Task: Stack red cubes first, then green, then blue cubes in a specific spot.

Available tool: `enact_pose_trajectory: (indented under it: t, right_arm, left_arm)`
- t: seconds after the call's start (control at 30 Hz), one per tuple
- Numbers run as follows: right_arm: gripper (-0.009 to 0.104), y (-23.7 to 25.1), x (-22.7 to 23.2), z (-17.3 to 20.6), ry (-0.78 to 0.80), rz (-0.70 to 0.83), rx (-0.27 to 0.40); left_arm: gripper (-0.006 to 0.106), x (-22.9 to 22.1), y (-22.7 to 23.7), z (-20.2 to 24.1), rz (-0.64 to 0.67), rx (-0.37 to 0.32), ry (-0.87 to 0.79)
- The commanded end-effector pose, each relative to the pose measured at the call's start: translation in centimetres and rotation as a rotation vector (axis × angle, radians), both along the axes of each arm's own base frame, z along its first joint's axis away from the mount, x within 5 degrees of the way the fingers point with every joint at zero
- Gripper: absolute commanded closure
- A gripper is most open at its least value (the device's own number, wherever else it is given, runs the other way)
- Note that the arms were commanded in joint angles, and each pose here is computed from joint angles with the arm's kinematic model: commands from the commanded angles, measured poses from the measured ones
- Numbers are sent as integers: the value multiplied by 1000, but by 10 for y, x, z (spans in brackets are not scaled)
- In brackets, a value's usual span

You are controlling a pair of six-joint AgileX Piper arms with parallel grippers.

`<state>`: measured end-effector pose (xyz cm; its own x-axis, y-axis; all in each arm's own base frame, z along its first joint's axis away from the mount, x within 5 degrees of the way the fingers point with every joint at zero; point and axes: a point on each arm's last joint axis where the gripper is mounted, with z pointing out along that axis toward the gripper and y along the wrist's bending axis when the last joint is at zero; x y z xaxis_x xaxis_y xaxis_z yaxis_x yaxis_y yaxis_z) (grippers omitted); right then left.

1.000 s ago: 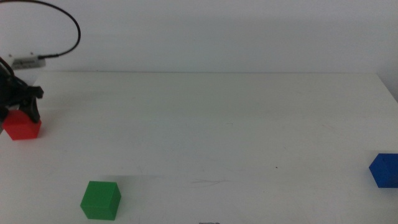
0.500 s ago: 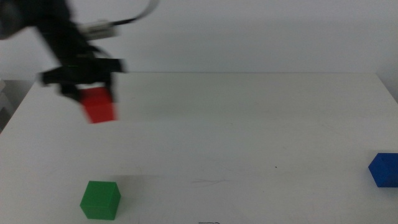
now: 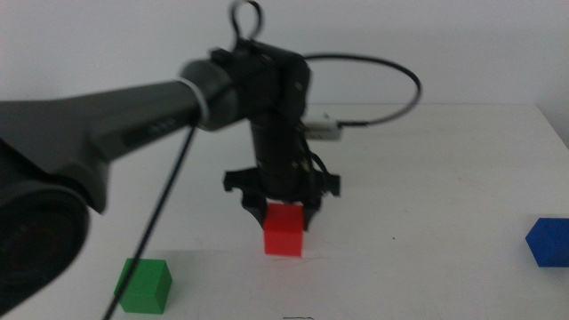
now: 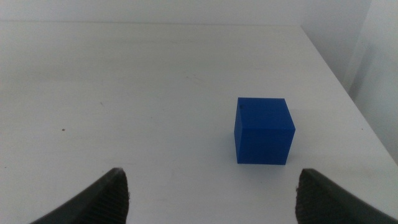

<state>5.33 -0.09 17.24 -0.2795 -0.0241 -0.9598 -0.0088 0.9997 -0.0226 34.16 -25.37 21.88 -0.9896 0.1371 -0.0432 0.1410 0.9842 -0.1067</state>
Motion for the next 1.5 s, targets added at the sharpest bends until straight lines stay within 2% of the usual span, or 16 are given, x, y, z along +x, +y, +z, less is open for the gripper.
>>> enact_pose_trajectory:
  t: [0.0,0.4,1.1,1.13,1.17,1.23,1.37,1.47]
  right_arm:
    - [17,0,0,14,-119,0,-14]
    - [17,0,0,14,-119,0,-14]
    - [17,0,0,14,-119,0,-14]
    - [17,0,0,14,-119,0,-14]
    - [17,0,0,14,-119,0,-14]
    - [17,0,0,14,-119,0,-14]
    - [17,0,0,14,-119,0,-14]
    - [17,0,0,14,-119,0,-14]
  left_arm:
    - [102,-10,-12,28,1,-52,-59]
    - [102,2,-22,11,24,-25,-138]
    - [101,5,-27,-1,66,-48,-111]
    - [92,5,-27,-1,66,-48,-111]
    - [62,5,-27,-1,82,-49,-108]
    - [46,5,-27,-1,83,-47,-109]
    - [6,4,-26,2,75,-42,-115]
    - [7,3,-23,14,70,-53,-140]
